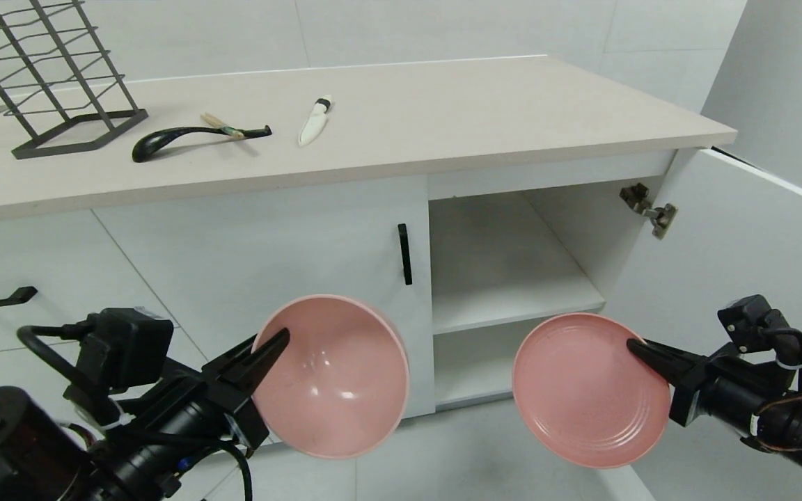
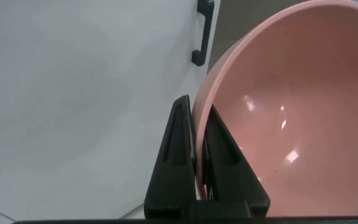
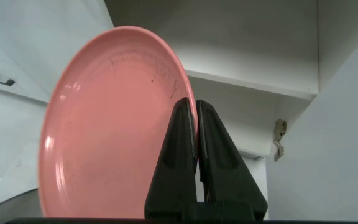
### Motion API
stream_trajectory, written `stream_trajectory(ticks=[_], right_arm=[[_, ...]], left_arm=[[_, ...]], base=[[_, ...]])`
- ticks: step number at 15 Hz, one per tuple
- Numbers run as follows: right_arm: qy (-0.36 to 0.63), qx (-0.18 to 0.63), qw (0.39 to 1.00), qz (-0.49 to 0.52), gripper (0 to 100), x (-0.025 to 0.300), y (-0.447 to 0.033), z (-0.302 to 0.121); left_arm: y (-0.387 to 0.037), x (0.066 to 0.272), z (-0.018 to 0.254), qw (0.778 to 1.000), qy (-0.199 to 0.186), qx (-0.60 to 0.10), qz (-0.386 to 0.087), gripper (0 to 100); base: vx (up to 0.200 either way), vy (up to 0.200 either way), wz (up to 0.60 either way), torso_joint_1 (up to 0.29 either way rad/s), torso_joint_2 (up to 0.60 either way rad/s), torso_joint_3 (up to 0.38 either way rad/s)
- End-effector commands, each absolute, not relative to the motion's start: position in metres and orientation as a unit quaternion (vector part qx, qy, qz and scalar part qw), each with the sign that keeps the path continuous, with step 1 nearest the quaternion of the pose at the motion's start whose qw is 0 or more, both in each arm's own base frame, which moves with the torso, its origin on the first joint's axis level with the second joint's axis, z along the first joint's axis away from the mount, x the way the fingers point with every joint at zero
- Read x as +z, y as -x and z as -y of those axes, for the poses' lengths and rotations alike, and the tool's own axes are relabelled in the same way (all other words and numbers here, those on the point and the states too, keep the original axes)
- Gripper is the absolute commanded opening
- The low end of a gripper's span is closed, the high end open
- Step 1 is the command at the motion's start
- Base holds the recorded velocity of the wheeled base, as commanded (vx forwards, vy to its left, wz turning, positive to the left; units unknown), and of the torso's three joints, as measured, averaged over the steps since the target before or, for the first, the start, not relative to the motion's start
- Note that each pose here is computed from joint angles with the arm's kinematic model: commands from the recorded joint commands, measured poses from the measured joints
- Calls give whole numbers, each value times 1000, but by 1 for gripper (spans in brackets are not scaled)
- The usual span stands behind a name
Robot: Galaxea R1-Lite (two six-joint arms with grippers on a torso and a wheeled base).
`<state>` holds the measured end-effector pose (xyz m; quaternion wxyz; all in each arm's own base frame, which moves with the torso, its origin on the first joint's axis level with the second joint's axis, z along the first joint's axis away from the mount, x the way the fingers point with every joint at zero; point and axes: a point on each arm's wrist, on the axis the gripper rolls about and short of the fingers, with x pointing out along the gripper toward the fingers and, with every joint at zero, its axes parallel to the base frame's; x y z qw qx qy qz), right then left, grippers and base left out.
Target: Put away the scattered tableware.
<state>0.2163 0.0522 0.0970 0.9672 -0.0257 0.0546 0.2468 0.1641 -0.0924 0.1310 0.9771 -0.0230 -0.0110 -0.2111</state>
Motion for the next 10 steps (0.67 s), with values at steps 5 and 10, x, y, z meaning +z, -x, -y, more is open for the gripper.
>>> stream_trajectory(ticks=[5,10], right_arm=[[26,247,967,-58,0,96,-216,-52],[26,247,967,-60,0,95,-215,-52]], left_arm=[[-159,131,90,977,16,-212,13,0],[-155,133,87,977,18,-212,17,0]], base=[[0,-120,0,-23,172,59],[0,0,0,0,0,0]])
